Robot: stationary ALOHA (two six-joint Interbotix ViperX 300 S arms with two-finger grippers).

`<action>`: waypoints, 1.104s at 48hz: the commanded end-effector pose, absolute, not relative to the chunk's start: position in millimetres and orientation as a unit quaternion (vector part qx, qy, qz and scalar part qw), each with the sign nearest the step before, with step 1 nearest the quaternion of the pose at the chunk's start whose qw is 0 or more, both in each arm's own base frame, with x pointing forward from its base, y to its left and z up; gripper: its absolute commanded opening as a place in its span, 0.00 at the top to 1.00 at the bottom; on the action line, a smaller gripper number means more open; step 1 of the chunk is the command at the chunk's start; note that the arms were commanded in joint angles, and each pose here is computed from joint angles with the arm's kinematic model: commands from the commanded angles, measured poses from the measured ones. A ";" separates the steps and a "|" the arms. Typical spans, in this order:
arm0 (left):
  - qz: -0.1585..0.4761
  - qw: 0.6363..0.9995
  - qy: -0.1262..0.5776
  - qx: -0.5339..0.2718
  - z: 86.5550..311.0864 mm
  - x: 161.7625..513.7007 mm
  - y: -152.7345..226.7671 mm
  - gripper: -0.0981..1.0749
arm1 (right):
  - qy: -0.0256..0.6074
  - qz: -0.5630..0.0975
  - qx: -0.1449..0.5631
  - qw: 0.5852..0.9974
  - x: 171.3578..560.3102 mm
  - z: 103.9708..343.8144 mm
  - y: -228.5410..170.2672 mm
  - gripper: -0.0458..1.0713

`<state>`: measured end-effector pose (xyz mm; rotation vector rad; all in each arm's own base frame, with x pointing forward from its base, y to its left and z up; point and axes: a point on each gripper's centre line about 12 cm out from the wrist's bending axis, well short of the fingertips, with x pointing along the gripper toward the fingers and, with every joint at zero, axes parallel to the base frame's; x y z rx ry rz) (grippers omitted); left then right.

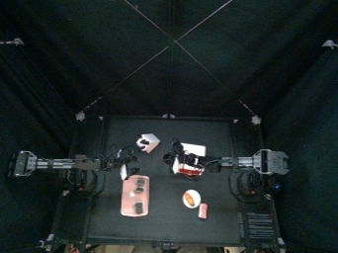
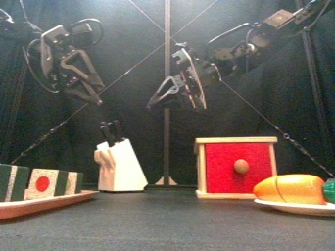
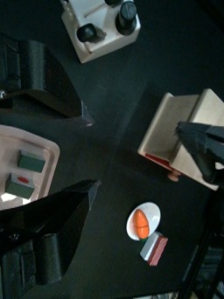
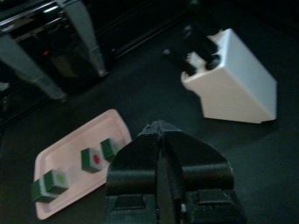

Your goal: Grab sushi piece from plate

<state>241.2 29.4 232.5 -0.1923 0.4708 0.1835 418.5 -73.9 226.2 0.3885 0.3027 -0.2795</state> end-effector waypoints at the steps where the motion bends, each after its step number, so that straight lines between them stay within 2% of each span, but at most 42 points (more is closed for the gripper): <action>1: 0.079 0.968 0.225 -0.077 231.0 236.7 26.1 0.18 | 0.138 -0.124 0.199 0.962 423.6 235.8 -60.8 0.75; 6: 0.064 0.967 0.238 -0.061 219.5 228.5 19.0 0.18 | 0.146 -0.106 0.204 0.962 431.4 230.7 -42.8 0.75; 15: 0.036 0.971 0.236 -0.017 217.1 219.4 9.2 0.17 | 0.161 -0.081 0.197 0.964 451.5 218.7 -19.3 0.70; 22: 0.022 0.976 0.219 -0.002 218.2 214.0 5.8 0.18 | 0.181 -0.073 0.190 0.962 469.1 204.5 -14.1 0.61; 34: 0.007 0.977 0.212 -0.002 209.9 210.1 2.3 0.17 | 0.240 -0.050 0.143 0.959 494.6 184.2 -9.1 0.37; 43: 0.007 0.976 0.216 -0.001 206.4 208.5 2.3 0.17 | 0.274 -0.039 0.118 0.954 508.9 172.9 -6.8 0.23; 53: 0.007 0.975 0.222 -0.002 201.8 206.4 2.3 0.17 | 0.284 -0.036 0.099 0.953 522.9 168.3 -9.9 0.19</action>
